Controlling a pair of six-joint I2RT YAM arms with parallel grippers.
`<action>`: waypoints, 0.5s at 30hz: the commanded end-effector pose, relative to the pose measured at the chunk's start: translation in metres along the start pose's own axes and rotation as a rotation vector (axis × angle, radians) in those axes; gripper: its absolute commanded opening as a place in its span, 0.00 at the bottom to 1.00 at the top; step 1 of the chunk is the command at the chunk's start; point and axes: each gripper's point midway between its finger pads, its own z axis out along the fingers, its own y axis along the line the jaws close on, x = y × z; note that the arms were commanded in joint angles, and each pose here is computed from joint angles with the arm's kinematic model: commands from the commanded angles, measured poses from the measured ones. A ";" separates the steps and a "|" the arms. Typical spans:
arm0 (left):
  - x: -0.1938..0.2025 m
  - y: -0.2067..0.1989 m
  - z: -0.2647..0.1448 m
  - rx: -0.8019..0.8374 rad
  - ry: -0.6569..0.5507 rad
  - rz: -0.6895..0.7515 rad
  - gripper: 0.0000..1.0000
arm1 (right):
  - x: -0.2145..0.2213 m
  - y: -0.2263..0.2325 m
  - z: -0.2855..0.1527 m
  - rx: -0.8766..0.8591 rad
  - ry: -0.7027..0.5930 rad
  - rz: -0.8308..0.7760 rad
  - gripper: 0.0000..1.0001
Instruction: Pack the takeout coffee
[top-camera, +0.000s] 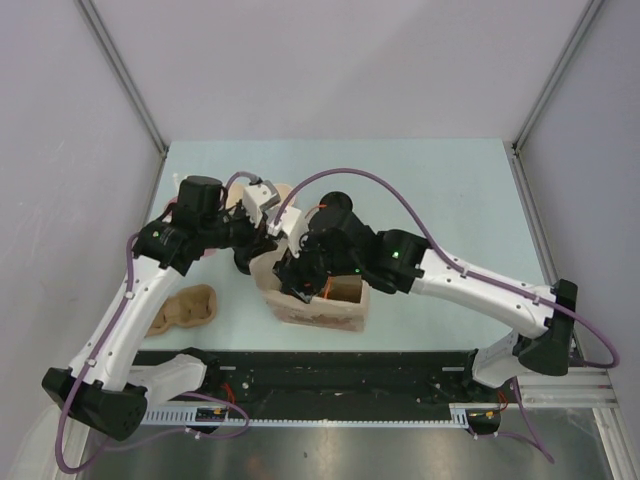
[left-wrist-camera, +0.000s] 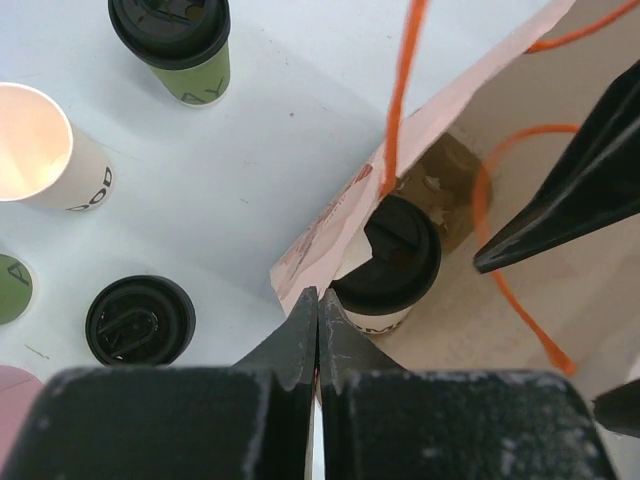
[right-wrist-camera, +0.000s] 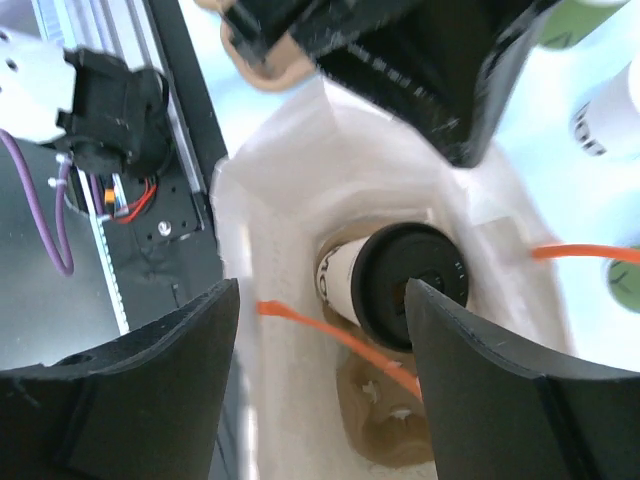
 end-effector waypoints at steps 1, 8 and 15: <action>0.011 -0.008 0.000 0.040 0.044 0.006 0.00 | -0.053 -0.008 -0.028 0.070 -0.198 -0.032 0.72; 0.012 -0.006 -0.002 0.023 0.047 0.016 0.00 | -0.080 -0.003 -0.055 0.060 -0.313 -0.030 0.74; 0.015 -0.006 -0.002 0.020 0.055 0.013 0.01 | -0.102 0.003 -0.086 0.058 -0.423 -0.036 0.74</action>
